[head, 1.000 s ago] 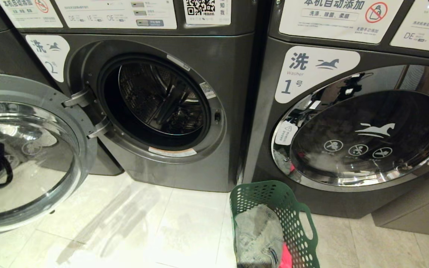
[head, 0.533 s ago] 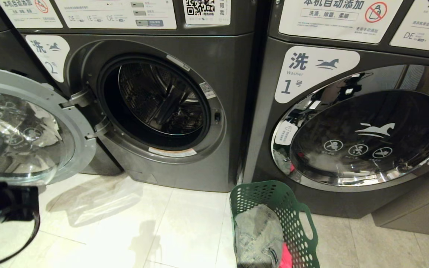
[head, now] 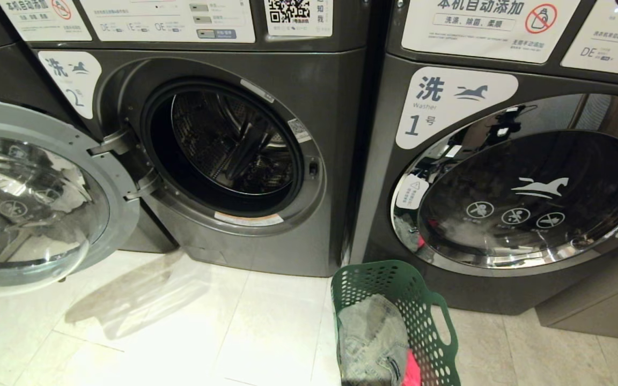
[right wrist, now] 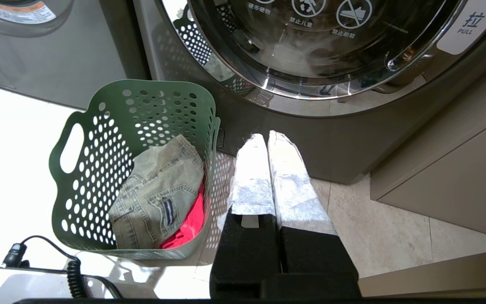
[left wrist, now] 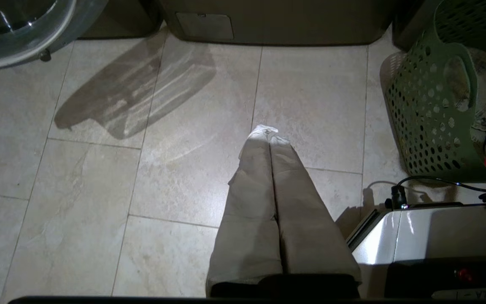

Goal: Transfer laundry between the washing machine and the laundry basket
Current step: Open the lid of the washing machine, then pick a cloth and place it into the basket

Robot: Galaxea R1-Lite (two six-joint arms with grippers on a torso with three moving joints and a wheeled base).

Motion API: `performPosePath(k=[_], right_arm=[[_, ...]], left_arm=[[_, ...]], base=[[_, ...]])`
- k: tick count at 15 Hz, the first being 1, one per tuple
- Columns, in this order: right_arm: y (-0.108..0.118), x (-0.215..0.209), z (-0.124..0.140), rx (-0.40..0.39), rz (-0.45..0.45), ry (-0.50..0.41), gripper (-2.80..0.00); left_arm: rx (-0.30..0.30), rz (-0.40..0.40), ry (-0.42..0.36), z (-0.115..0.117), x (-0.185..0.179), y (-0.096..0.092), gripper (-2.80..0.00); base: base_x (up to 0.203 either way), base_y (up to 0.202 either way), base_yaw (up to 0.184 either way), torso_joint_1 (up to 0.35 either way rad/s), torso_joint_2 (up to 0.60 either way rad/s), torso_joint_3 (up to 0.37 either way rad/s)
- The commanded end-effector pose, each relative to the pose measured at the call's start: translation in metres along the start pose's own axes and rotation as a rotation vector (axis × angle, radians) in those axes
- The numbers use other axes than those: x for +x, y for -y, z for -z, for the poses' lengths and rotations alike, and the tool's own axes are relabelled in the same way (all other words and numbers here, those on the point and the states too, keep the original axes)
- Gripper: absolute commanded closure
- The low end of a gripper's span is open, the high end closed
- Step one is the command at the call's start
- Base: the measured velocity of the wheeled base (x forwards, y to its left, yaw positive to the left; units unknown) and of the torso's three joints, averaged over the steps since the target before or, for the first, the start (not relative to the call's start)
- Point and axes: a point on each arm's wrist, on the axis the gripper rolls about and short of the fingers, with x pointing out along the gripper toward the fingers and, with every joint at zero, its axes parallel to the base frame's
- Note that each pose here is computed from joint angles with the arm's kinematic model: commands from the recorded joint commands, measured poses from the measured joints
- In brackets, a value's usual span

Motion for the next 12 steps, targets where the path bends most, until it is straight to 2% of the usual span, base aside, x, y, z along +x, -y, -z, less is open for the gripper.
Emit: performPosePath(k=[1,3,4,8,12], right_arm=[[0.0000,0.0001,-0.0001,-0.001,0.000,-0.001,0.00],[0.0000,0.0001,0.0000,-0.001,-0.001,-0.002,0.00],[0.0000,0.0001,0.0000,-0.001,-0.001,-0.002,0.00],[0.0000,0.0001,-0.0001,-0.001,-0.001,-0.001,0.00],[0.0000,0.0001,0.0000,-0.001,-0.001,-0.002,0.00]], left_arm=[[-0.004,-0.008,0.233,0.0229,-0.0209,0.0033,0.00],[-0.026,0.006,0.279,0.0297,-0.0217,0.0046,0.00],[-0.056,0.014,0.272,0.0306,-0.0205,0.0047,0.00],[-0.110,-0.006,0.271,0.0305,-0.0205,0.0041,0.00],[-0.112,-0.005,0.272,0.0306,-0.0206,0.0041,0.00]], base=[[0.000,0.000,0.000,0.000,0.00,0.000],[0.000,0.000,0.000,0.000,0.00,0.000],[0.000,0.000,0.000,0.000,0.00,0.000],[0.000,0.000,0.000,0.000,0.00,0.000],[0.000,0.000,0.000,0.000,0.00,0.000]])
